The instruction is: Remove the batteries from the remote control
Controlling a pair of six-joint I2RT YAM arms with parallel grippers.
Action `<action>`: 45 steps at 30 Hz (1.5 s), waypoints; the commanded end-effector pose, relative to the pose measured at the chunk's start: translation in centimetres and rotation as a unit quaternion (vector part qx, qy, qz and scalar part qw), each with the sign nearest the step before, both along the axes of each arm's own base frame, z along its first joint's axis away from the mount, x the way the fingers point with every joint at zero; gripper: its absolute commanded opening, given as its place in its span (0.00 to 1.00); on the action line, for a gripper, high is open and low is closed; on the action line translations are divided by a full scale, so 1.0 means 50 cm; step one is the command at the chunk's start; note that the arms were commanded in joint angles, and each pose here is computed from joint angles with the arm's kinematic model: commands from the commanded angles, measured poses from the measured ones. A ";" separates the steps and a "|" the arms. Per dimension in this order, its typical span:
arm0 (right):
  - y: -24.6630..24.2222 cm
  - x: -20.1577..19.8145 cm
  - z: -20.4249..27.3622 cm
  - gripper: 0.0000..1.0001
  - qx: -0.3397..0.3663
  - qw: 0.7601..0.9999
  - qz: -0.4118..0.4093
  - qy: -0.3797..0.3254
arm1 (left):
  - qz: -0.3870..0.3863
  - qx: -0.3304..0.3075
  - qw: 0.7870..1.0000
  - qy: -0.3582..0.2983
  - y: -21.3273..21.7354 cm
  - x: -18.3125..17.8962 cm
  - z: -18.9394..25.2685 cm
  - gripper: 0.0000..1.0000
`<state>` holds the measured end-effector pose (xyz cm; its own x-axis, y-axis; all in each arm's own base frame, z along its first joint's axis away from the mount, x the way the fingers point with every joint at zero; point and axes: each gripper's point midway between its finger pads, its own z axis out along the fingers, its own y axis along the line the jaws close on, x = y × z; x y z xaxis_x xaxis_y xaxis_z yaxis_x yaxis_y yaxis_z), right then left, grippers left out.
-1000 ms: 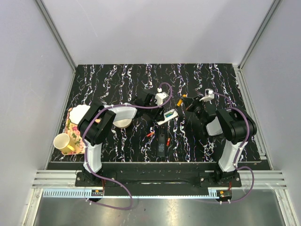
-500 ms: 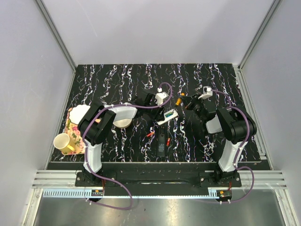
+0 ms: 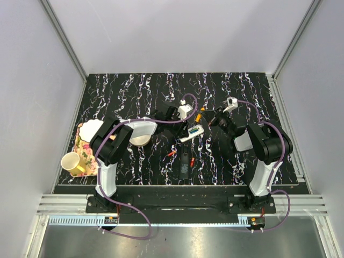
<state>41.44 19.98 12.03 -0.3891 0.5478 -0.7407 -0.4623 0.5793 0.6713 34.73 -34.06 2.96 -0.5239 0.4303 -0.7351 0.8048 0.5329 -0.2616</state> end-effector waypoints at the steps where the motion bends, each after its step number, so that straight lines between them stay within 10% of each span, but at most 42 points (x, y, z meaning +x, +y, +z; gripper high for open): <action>1: -0.015 0.008 0.139 0.00 0.017 0.989 -0.029 -0.144 | 0.011 0.034 0.999 0.000 0.004 0.005 -0.065 0.00; 45: -0.091 0.034 0.127 0.00 -0.060 0.973 -0.131 -0.178 | 0.008 0.037 0.999 0.003 0.004 0.002 -0.067 0.00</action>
<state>42.99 16.13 11.65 -0.2070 0.4835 -0.8505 -0.3694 0.7663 0.5256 34.95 -34.31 3.01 -0.5156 0.4247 -0.7442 0.8081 0.5299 -0.2575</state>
